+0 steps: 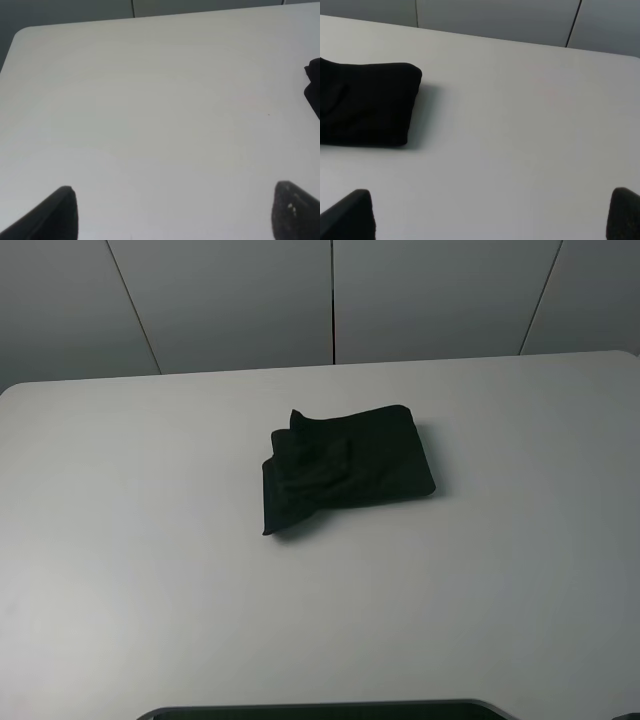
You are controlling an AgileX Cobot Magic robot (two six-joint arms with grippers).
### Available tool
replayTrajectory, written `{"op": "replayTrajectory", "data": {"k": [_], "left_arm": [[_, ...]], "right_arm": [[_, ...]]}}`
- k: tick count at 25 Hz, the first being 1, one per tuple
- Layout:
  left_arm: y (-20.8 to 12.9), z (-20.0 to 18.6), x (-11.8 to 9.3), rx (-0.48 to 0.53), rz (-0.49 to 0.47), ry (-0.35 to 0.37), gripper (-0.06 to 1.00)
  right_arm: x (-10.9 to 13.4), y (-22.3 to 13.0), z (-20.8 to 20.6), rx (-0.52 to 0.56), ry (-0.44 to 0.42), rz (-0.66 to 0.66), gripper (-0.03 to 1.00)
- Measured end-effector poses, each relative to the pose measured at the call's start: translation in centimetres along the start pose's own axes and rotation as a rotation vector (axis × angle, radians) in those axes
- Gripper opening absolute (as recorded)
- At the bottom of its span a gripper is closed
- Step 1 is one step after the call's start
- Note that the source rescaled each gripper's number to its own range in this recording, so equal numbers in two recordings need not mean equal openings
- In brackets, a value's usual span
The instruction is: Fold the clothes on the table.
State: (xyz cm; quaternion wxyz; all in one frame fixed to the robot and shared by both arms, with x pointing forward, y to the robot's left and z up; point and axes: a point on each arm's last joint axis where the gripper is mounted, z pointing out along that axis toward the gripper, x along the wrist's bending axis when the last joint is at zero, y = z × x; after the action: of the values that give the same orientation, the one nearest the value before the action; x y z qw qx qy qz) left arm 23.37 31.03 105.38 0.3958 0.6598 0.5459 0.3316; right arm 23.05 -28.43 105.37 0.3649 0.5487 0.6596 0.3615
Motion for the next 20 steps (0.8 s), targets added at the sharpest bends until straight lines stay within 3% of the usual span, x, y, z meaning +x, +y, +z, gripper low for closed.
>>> {"op": "replayTrajectory", "data": {"k": [20], "left_arm": [[0.00,0.00,0.01,0.000,0.001,0.002,1.00]], "right_arm": [[0.00,0.00,0.00,0.000,0.000,0.000,1.00]]}}
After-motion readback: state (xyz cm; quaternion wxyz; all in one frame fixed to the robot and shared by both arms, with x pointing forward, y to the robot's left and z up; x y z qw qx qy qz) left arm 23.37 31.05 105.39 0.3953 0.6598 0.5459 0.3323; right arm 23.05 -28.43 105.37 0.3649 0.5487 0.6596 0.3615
